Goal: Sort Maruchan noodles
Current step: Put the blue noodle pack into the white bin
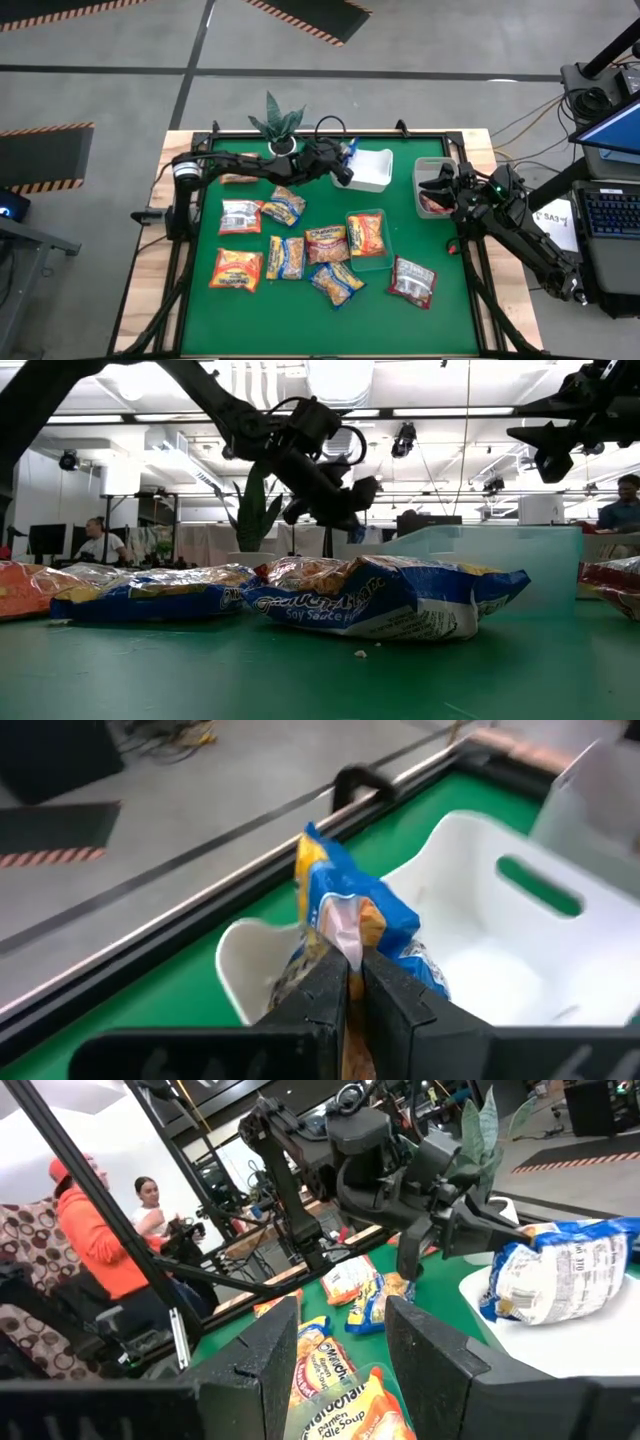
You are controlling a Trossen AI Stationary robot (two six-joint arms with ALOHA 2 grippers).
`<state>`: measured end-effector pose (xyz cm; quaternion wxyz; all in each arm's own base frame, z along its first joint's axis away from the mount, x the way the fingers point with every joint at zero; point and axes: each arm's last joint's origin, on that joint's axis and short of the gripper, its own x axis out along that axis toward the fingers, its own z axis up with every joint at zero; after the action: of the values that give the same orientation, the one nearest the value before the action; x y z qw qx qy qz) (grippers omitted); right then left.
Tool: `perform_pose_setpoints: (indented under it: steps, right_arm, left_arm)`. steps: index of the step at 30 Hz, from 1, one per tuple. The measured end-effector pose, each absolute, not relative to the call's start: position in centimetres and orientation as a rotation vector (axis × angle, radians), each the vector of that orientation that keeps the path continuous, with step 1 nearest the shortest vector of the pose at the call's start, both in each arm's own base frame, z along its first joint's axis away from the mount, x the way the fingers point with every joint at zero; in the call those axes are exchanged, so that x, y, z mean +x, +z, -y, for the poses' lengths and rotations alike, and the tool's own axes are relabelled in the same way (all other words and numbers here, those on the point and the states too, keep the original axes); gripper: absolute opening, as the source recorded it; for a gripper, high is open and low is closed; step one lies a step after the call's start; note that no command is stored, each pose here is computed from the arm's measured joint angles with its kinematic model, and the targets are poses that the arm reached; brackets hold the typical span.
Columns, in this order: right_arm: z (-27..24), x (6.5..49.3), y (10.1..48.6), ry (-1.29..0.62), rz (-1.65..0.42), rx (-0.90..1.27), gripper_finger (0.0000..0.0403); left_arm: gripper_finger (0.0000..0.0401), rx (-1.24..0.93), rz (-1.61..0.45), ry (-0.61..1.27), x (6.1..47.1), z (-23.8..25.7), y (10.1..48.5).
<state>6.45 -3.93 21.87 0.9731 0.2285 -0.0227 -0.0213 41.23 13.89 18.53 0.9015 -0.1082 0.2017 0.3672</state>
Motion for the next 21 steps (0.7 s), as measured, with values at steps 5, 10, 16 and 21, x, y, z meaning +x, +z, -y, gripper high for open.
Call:
perform_pose_setpoints:
  steps: [5,10,16,21]
  right_arm:
    - [3.9,6.5,21.9,-0.043,0.046,0.463,0.0141]
    - [3.9,6.5,21.9,-0.043,0.046,0.464,0.0141]
    - [3.9,6.5,21.8,-0.043,0.044,0.466,0.0141]
    - [3.9,6.5,21.8,-0.044,0.04,0.47,0.0141]
  left_arm:
    - [0.0011,-0.234,-0.482,0.792,40.5,-13.7,18.9]
    - [0.0011,-0.249,-0.524,0.803,40.1,-13.5,18.9]
    - [0.0022,-0.284,-0.541,0.818,39.7,-13.4,19.0]
    - [0.0055,-0.29,-0.605,0.829,39.0,-13.2,19.4]
